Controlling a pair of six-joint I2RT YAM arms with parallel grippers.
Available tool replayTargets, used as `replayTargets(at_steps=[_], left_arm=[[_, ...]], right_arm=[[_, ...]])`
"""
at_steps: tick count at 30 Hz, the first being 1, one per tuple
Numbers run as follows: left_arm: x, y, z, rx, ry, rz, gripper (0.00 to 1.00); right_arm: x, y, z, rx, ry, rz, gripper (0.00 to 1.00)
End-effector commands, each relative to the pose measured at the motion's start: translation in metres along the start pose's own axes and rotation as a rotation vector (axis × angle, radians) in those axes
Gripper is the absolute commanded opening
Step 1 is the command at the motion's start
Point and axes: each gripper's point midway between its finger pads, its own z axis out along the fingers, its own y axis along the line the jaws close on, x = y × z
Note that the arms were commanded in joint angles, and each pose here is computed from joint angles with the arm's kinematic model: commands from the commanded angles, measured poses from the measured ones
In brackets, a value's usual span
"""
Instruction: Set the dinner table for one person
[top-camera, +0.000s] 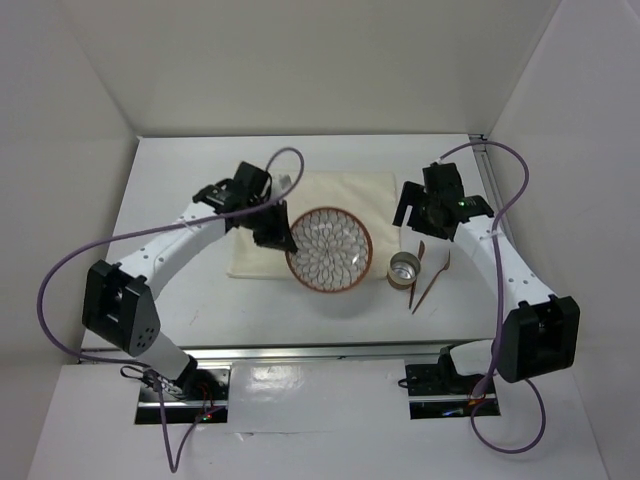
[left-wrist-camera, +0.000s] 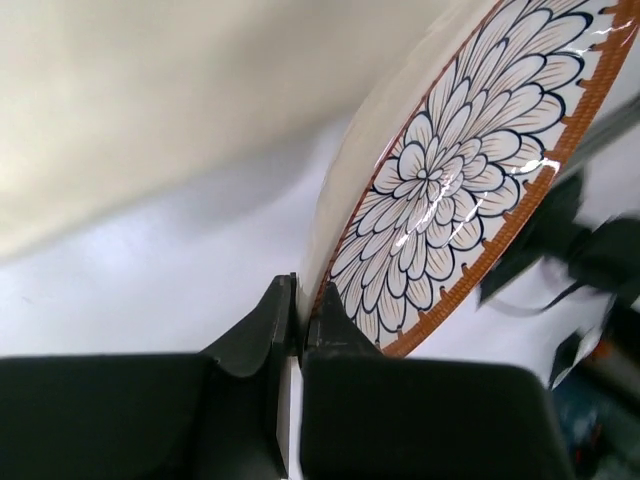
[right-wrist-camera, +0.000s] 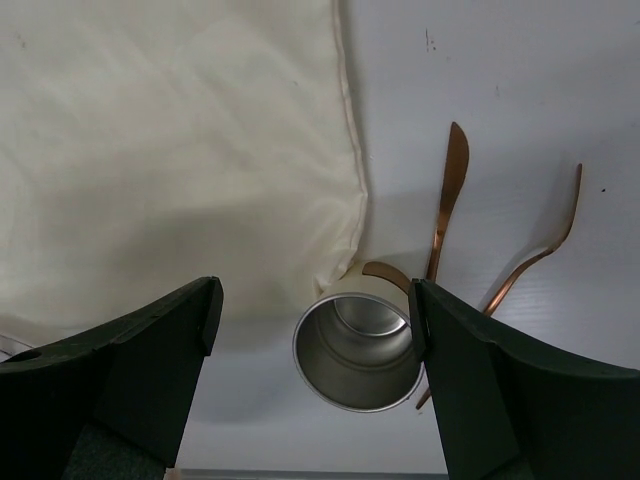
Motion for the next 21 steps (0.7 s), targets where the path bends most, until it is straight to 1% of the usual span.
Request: replayTargets(at_steps=[1, 2, 3, 4, 5, 7, 8, 10, 11, 12, 17, 19, 21], left_arm=[[-0.075, -0.002, -0.033, 0.067, -0.172, -0.067, 0.00], [-0.089, -0.003, -0.039, 0.071, -0.217, -0.086, 0.00], [-0.099, 0.009, -0.027, 0.051, -0.210, -0.133, 0.00], [-0.110, 0.012, -0.024, 0.053, -0.225, -0.156, 0.00], [-0.128, 0.011, -0.023, 0.072, -0.267, -0.186, 0.00], [-0.145, 0.027, -0.009, 0.094, -0.273, -0.247, 0.00], [-0.161, 0.024, -0.006, 0.114, -0.311, -0.232, 0.00], [-0.176, 0.039, 0.002, 0.105, -0.319, -0.270, 0.00], [-0.183, 0.039, 0.015, 0.130, -0.290, -0.273, 0.00], [-0.189, 0.045, 0.019, 0.127, -0.291, -0.291, 0.00], [-0.201, 0.057, 0.040, 0.110, -0.279, -0.294, 0.00], [-0.198, 0.065, 0.053, 0.096, -0.249, -0.314, 0.00], [-0.196, 0.068, 0.057, 0.092, -0.241, -0.319, 0.00]], right_arm=[[-0.011, 0.001, -0.019, -0.023, -0.048, 0.001, 0.87], [-0.011, 0.001, -0.019, -0.023, -0.048, 0.001, 0.87], [-0.012, 0.002, -0.022, -0.027, -0.056, 0.002, 0.87], [-0.010, 0.001, -0.022, -0.023, -0.048, 0.001, 0.87], [-0.006, 0.001, -0.020, -0.028, -0.036, 0.000, 0.87], [-0.007, 0.001, -0.026, -0.032, -0.045, 0.013, 0.87], [-0.008, 0.000, -0.026, -0.035, -0.043, 0.020, 0.87], [-0.012, 0.006, -0.026, -0.067, -0.055, 0.030, 0.87], [-0.013, 0.009, -0.026, -0.082, -0.058, 0.030, 0.87], [-0.012, 0.011, -0.027, -0.091, -0.053, 0.030, 0.87], [-0.001, 0.006, -0.020, -0.073, -0.016, 0.028, 0.87], [0.006, 0.001, -0.018, -0.058, -0.008, 0.027, 0.87], [0.020, -0.007, -0.015, -0.030, 0.017, 0.048, 0.87]])
